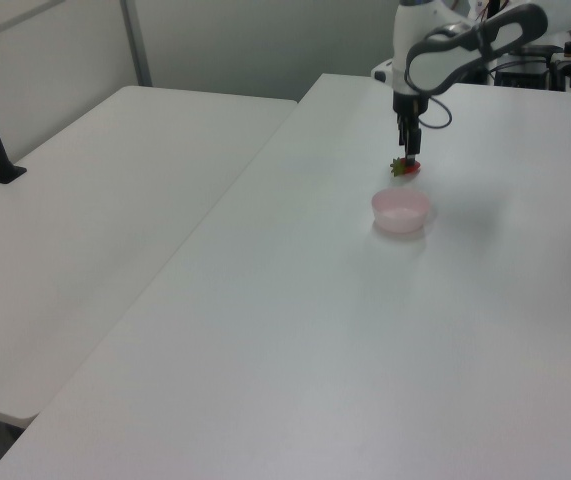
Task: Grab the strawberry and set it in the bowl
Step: 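Lower the open gripper onto the red strawberry beside the bowl, then lift the strawberry and carry it over the pink bowl, then release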
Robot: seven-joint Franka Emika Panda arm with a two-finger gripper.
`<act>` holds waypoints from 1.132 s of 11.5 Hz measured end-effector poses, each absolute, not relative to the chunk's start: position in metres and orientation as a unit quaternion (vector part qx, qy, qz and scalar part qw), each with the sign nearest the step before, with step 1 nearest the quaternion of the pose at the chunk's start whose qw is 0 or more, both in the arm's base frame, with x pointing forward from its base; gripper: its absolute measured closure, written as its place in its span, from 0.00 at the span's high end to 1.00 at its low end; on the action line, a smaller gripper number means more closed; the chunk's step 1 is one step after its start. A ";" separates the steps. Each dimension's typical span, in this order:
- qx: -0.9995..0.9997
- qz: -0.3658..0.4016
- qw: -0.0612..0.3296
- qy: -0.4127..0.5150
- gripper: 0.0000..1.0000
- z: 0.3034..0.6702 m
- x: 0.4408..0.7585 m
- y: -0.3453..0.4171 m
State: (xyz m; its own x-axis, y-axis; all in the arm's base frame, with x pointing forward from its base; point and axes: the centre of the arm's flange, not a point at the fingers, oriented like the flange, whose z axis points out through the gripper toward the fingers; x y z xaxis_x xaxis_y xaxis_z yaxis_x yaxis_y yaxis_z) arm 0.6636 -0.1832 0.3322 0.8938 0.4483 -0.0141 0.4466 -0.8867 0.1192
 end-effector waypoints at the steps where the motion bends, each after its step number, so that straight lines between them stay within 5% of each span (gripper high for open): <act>1: 0.970 0.005 0.061 0.235 0.79 0.319 0.666 -0.181; 2: 0.970 0.002 0.060 0.236 0.63 0.313 0.667 -0.180; 5: 0.969 0.001 0.064 0.240 0.47 0.313 0.669 -0.178; 13: 0.992 -0.006 0.021 0.127 0.47 0.399 0.667 -0.054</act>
